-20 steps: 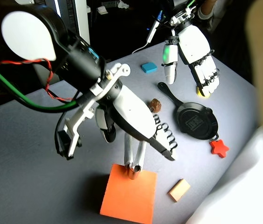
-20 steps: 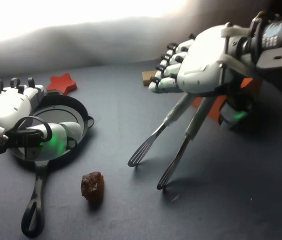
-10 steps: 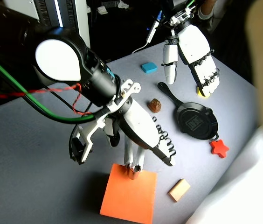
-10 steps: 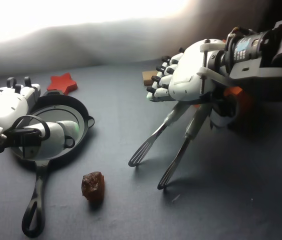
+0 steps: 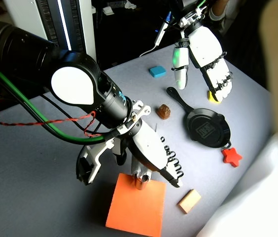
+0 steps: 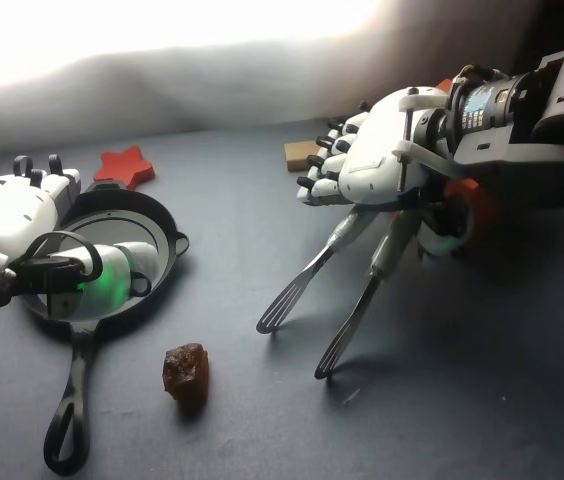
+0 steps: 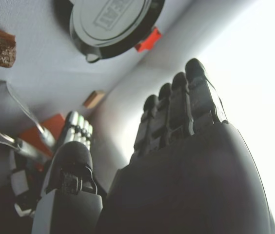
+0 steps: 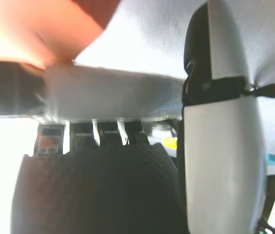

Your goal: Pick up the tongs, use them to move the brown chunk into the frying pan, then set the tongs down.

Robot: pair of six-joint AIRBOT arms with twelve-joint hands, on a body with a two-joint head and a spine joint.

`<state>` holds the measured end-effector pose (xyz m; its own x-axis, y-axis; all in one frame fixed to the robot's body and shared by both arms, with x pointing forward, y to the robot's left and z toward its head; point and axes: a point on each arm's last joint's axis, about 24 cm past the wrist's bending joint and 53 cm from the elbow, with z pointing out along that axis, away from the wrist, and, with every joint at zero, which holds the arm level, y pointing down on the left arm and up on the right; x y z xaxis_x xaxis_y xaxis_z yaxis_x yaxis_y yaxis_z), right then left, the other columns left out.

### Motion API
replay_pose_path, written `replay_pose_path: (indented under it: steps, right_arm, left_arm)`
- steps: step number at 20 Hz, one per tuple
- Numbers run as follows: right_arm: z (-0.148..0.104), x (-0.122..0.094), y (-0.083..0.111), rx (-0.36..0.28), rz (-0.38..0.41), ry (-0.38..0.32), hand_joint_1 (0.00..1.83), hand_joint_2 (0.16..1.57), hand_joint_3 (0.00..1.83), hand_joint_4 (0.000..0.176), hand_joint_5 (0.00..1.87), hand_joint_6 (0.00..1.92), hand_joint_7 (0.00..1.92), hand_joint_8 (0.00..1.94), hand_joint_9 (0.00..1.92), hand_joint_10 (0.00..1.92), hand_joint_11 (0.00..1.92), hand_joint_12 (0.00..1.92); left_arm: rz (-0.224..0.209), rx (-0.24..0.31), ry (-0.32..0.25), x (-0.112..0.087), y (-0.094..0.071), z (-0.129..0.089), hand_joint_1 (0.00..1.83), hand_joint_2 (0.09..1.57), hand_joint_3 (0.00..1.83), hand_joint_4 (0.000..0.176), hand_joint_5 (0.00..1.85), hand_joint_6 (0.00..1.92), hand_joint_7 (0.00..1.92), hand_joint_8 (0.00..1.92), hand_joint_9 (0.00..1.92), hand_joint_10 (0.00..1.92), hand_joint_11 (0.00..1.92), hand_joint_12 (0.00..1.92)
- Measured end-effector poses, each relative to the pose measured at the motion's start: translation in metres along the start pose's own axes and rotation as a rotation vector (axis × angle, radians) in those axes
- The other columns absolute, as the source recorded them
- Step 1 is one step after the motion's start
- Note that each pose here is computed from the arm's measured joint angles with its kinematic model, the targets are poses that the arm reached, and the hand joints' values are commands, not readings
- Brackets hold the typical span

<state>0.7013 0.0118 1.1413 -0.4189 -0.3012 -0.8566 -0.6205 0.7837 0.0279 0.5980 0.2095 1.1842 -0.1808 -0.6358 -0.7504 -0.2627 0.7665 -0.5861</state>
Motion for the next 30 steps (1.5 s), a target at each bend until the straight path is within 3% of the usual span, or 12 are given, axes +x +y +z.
replay_pose_path:
  steps: [4,5,10,11,13,19,20,21,26,30]
  right_arm:
    - [0.003,0.005,0.006,-0.011,0.004,0.006,1.03,1.01,0.03,0.000,0.06,0.02,0.08,0.03,0.03,0.01,0.00,0.00]
    - [0.004,0.006,0.006,-0.012,0.006,0.008,1.02,1.04,0.02,0.000,0.11,0.02,0.15,0.02,0.09,0.02,0.00,0.08]
    - [0.005,0.008,0.007,-0.016,0.013,0.005,0.98,1.06,0.01,0.000,0.38,0.06,0.44,0.02,0.37,0.07,0.00,1.00]
    - [0.005,0.008,0.007,-0.018,0.014,0.004,0.99,1.06,0.01,0.000,0.49,0.07,0.54,0.02,0.46,0.08,0.00,1.19]
    - [0.005,0.008,0.007,-0.018,0.015,0.003,1.02,1.06,0.00,0.000,0.59,0.10,0.65,0.04,0.58,0.11,0.02,1.37]
    - [0.004,0.009,0.005,-0.014,0.021,0.008,1.10,1.14,0.01,0.000,0.83,0.17,1.00,0.08,0.91,0.27,0.38,1.43]
    - [0.004,0.008,0.005,-0.012,0.023,0.008,1.11,1.19,0.01,0.000,0.81,1.02,1.05,0.08,0.95,0.32,0.45,1.44]
    - [0.002,0.004,0.004,-0.008,0.040,0.006,1.10,1.22,0.01,0.000,0.75,1.27,1.07,0.08,0.96,0.34,0.47,1.44]
    - [-0.012,-0.026,0.009,-0.019,0.079,-0.049,1.10,1.21,0.00,0.000,0.78,1.27,1.14,0.07,1.01,0.41,0.58,1.40]
    - [-0.025,-0.035,0.018,-0.026,0.139,-0.043,1.10,1.21,0.00,0.000,0.78,1.27,1.13,0.06,0.98,0.40,0.56,1.40]
  left_arm:
    - [0.000,-0.001,0.000,0.000,0.000,0.000,0.00,1.29,0.00,0.012,0.00,0.00,0.00,0.00,0.00,0.00,0.00,0.19]
    - [0.000,0.000,-0.001,0.000,0.000,0.000,0.03,1.28,0.00,0.013,0.00,0.00,0.00,0.00,0.00,0.00,0.00,0.22]
    - [0.000,0.002,0.003,0.001,-0.001,0.000,0.03,1.29,0.00,0.020,0.00,0.00,0.00,0.00,0.00,0.00,0.00,0.18]
    - [-0.005,0.004,0.003,0.000,-0.002,0.000,0.03,1.29,0.00,0.014,0.00,0.00,0.00,0.00,0.00,0.00,0.00,0.18]
    - [0.002,0.017,-0.003,-0.001,-0.005,0.000,0.04,1.29,0.00,0.014,0.00,0.00,0.00,0.00,0.00,0.00,0.00,0.20]
    - [0.005,0.020,0.002,0.000,-0.006,0.000,0.04,1.29,0.00,0.018,0.00,0.00,0.00,0.00,0.00,0.00,0.00,0.18]
    - [0.005,0.020,0.002,0.000,-0.006,0.000,0.05,1.29,0.00,0.019,0.00,0.00,0.00,0.00,0.00,0.00,0.00,0.16]
    - [0.005,0.020,0.002,0.000,-0.006,0.000,0.06,1.29,0.00,0.018,0.00,0.00,0.00,0.00,0.00,0.00,0.00,0.16]
    - [0.006,0.020,0.002,0.000,-0.006,0.000,0.04,1.29,0.00,0.016,0.00,0.00,0.00,0.00,0.00,0.00,0.00,0.17]
    - [0.006,0.018,0.001,-0.001,-0.005,0.000,0.06,1.29,0.00,0.015,0.00,0.00,0.00,0.00,0.00,0.00,0.00,0.18]
